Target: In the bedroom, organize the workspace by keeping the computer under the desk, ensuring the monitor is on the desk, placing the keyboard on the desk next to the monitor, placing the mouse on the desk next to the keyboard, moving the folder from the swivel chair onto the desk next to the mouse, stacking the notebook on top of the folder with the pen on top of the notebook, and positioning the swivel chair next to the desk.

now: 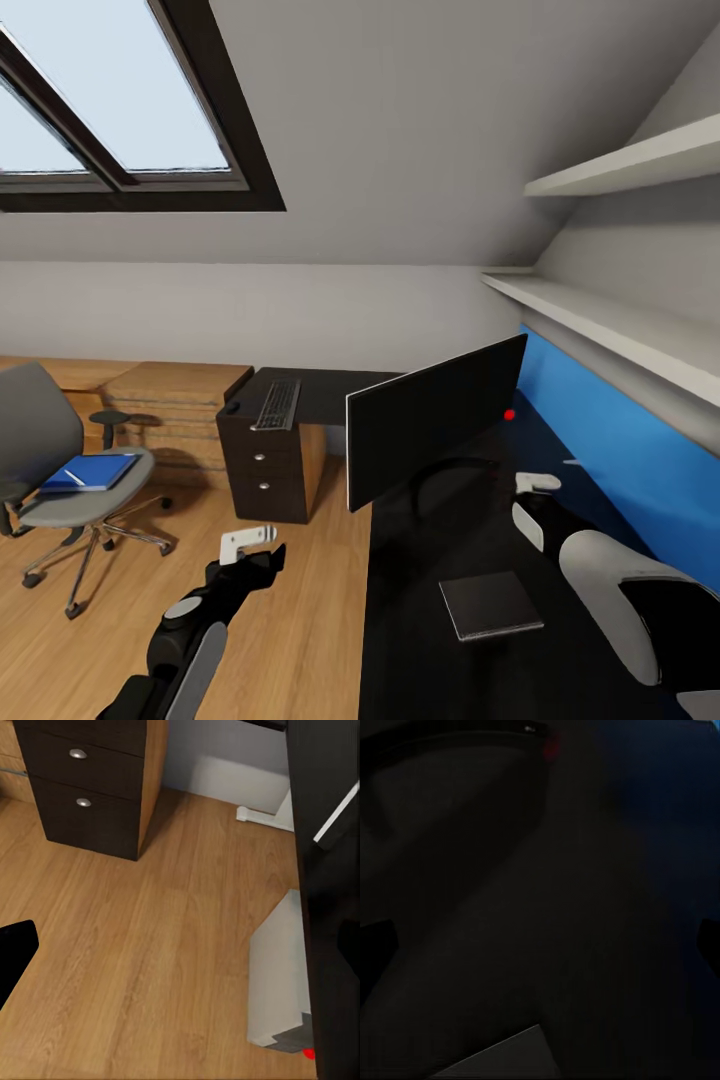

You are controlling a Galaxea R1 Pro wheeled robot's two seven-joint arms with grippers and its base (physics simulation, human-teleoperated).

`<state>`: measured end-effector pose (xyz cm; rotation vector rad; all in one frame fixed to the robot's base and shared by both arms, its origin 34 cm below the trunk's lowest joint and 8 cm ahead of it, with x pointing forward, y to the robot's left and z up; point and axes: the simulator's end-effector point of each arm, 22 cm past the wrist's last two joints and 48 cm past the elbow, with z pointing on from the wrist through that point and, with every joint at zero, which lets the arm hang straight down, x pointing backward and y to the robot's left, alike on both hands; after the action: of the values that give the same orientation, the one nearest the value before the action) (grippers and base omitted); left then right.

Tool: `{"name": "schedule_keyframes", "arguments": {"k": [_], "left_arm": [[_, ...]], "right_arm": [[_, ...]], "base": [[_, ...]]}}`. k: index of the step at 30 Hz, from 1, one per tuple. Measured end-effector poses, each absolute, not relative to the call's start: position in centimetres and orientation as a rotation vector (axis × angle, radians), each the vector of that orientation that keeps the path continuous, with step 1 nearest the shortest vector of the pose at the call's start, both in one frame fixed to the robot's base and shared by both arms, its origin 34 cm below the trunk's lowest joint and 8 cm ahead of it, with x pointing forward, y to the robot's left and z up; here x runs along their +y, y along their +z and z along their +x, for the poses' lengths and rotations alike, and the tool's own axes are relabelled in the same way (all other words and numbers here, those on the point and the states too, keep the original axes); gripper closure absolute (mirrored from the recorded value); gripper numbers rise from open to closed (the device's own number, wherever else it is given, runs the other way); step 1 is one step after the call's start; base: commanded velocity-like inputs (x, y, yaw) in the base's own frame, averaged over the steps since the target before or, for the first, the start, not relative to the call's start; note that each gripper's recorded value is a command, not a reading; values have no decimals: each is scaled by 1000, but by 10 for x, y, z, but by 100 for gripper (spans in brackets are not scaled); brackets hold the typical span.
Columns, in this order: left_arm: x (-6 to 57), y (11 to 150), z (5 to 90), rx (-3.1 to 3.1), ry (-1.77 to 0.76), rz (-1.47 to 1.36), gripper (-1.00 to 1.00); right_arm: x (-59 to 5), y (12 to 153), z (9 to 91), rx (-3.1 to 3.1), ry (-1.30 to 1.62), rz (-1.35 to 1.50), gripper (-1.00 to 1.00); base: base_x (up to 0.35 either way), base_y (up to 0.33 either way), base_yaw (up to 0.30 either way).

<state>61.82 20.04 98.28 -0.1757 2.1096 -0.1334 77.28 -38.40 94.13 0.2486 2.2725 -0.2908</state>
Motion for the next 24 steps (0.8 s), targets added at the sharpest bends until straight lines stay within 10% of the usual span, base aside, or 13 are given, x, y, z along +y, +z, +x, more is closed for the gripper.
{"name": "schedule_keyframes", "arguments": {"k": [24], "left_arm": [[195, 969, 627, 2091, -191, -201, -100]], "right_arm": [[-381, 913, 775, 2316, -288, 237, -100]], "base": [[1, 0, 0]]}}
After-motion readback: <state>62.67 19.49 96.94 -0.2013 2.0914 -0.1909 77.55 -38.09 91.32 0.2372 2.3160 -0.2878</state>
